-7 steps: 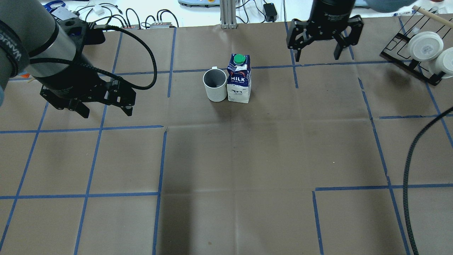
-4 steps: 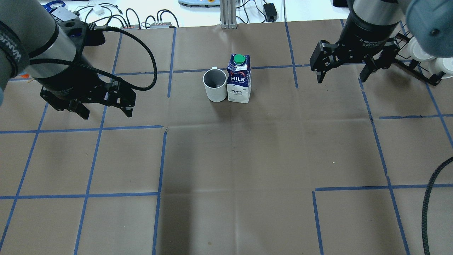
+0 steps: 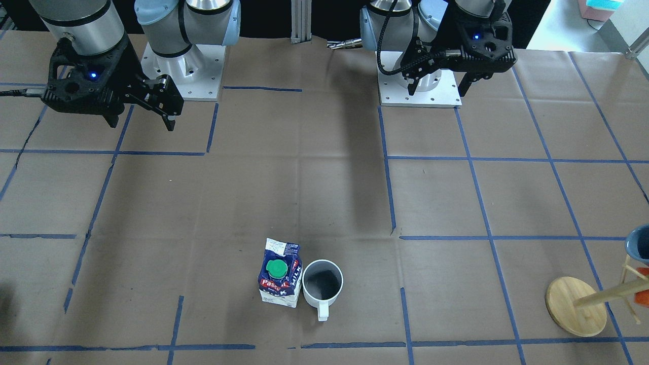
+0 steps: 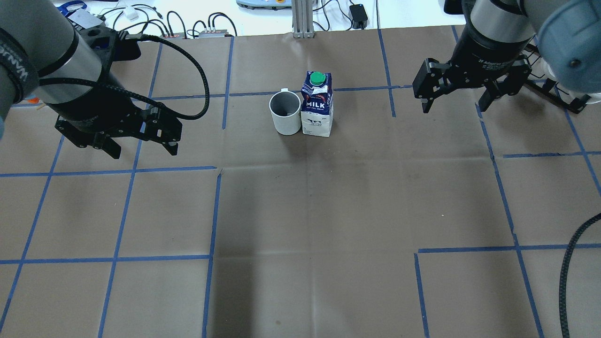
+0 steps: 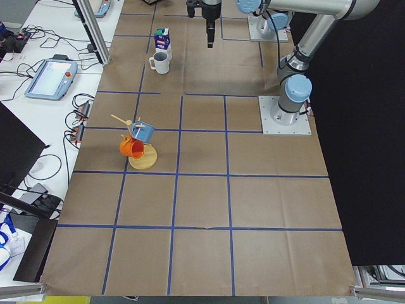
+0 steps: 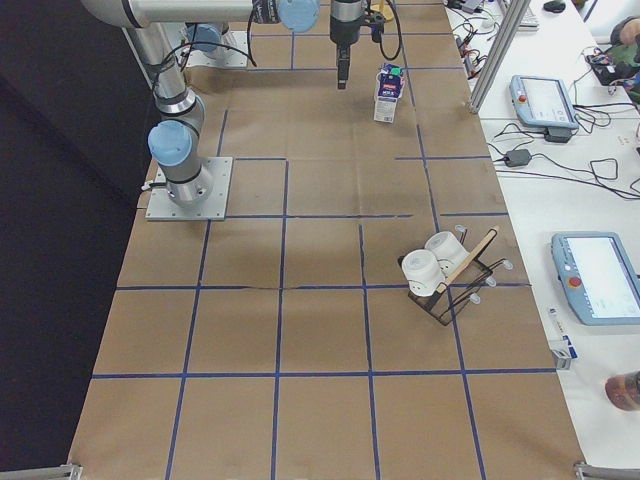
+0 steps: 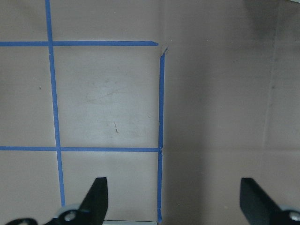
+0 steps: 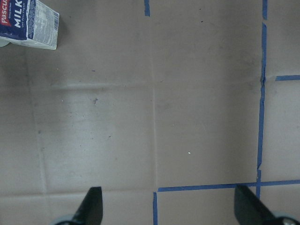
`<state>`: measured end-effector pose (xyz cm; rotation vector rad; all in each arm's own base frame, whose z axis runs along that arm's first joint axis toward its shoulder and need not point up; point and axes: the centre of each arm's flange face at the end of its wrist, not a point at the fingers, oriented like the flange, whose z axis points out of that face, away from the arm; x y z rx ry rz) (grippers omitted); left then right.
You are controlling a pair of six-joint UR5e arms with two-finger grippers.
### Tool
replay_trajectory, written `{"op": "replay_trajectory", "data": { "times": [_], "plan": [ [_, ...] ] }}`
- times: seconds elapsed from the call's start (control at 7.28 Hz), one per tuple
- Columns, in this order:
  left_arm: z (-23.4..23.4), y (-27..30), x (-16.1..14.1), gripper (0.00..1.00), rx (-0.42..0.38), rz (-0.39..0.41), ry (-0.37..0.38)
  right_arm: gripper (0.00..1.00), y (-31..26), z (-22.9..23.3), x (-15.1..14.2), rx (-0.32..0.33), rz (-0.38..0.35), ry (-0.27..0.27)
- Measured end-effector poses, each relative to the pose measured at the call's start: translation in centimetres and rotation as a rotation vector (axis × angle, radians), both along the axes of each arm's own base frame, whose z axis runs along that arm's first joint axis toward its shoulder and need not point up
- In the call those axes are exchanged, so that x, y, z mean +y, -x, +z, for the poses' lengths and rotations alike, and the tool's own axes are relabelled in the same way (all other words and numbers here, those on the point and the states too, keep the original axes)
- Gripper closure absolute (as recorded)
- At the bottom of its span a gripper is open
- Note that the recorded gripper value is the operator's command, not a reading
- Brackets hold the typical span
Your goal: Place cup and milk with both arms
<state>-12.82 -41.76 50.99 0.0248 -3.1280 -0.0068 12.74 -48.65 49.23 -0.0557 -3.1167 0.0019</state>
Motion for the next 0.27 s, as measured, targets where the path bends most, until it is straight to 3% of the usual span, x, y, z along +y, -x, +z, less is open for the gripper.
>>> {"op": "replay_trajectory", "data": {
  "times": [0.27],
  "plan": [
    [0.12,0.04,0.07,0.0,0.0,-0.001,0.003,0.0,0.0,-0.05,-0.01,0.0,0.002,0.0]
  ]
}}
